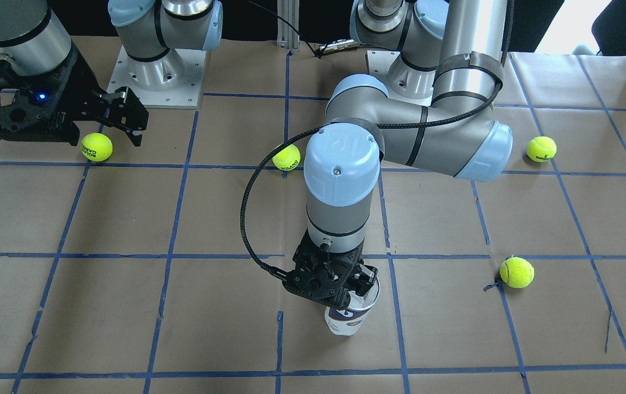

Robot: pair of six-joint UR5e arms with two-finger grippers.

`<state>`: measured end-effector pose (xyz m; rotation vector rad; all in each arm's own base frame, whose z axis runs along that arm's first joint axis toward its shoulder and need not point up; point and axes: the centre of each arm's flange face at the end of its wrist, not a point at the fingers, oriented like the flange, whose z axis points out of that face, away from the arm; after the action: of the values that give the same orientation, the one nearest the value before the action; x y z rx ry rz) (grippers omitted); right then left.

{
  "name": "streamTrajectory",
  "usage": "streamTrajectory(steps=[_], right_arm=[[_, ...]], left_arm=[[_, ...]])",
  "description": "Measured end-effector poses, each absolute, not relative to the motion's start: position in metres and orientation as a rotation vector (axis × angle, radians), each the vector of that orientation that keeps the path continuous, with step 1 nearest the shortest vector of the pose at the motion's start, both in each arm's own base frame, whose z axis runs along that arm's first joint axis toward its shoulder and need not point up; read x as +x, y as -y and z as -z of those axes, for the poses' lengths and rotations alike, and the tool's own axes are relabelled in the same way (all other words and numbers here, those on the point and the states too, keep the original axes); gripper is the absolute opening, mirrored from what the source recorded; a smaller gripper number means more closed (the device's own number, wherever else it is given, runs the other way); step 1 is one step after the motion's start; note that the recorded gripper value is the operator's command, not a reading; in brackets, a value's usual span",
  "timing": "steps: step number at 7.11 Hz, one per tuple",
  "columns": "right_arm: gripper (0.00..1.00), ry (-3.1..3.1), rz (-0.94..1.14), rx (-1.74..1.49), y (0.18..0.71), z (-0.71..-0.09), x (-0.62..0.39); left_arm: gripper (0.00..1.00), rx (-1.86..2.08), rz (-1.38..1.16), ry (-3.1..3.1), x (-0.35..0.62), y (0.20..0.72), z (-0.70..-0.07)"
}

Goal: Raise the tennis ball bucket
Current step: 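Lower the upright can onto the table with the left gripper, then open the left gripper and raise it away from the can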

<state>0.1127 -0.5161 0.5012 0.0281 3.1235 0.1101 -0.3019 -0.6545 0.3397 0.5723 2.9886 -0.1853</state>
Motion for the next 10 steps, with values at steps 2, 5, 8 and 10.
streamTrajectory(steps=[2,5,8,10], right_arm=[[1.00,-3.124,-0.110,0.063,0.516,-0.501,0.113],[1.00,-3.123,-0.105,0.063,0.517,-0.501,0.113],[1.00,-3.123,-0.108,0.053,0.518,-0.500,0.113],[1.00,-3.123,-0.109,0.049,0.517,-0.499,0.113]], left_arm=[[0.90,0.587,0.183,-2.983,-0.301,0.659,-0.333],[0.91,0.575,0.220,-2.983,-0.290,0.659,-0.361],[0.97,0.517,0.157,-3.027,-0.261,0.614,-0.439],[0.97,0.394,0.039,-3.058,-0.208,0.562,-0.487]])
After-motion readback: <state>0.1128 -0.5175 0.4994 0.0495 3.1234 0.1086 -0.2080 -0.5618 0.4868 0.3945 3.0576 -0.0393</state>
